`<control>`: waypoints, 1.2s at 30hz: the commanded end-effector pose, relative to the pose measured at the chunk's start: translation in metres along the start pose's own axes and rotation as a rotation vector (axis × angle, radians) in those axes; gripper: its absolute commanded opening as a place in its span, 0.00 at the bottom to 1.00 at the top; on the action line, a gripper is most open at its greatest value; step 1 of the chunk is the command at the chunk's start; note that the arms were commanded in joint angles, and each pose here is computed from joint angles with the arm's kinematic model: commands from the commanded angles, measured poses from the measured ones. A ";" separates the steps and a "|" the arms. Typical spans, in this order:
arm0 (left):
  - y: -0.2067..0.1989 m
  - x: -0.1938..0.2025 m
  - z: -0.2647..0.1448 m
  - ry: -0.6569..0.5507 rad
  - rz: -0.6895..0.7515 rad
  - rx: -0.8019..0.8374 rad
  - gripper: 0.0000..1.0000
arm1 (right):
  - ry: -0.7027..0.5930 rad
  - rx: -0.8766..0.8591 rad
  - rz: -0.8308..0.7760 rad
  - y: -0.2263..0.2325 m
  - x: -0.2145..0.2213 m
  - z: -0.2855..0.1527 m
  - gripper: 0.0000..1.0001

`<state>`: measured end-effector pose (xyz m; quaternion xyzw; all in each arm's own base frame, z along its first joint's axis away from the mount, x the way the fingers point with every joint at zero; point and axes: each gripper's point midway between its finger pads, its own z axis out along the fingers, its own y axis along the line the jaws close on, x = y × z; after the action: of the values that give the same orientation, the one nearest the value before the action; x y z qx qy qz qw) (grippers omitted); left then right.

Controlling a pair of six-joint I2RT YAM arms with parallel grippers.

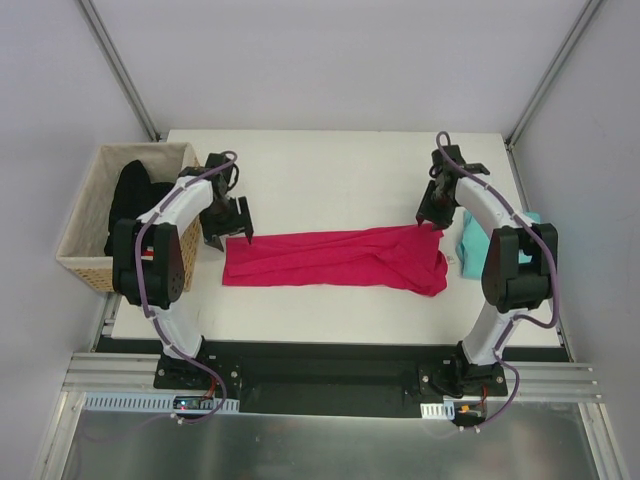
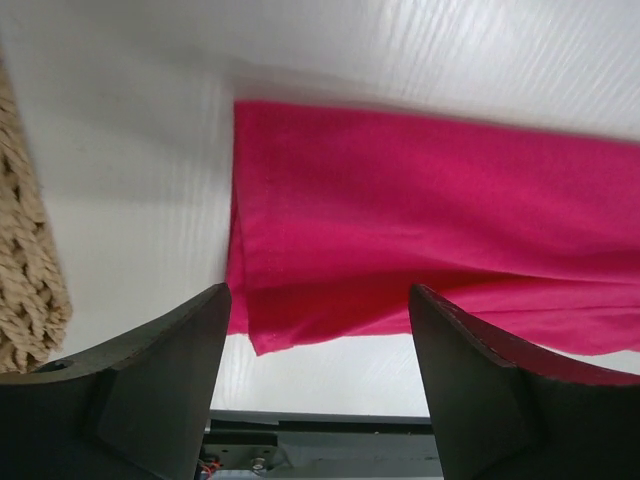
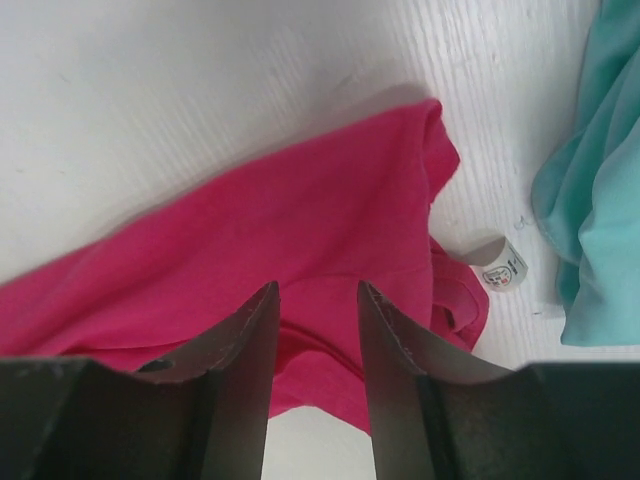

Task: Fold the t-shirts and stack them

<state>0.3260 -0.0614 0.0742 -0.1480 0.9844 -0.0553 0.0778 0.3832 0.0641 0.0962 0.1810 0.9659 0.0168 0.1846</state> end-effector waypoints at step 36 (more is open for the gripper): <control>0.010 0.062 0.001 0.056 0.003 -0.048 0.45 | 0.028 -0.063 -0.118 0.034 0.045 -0.009 0.41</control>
<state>0.2676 -0.0693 0.0624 -0.1437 0.9876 -0.0397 0.0500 0.3442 0.1083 0.0742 0.1197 0.9797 0.0287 0.1582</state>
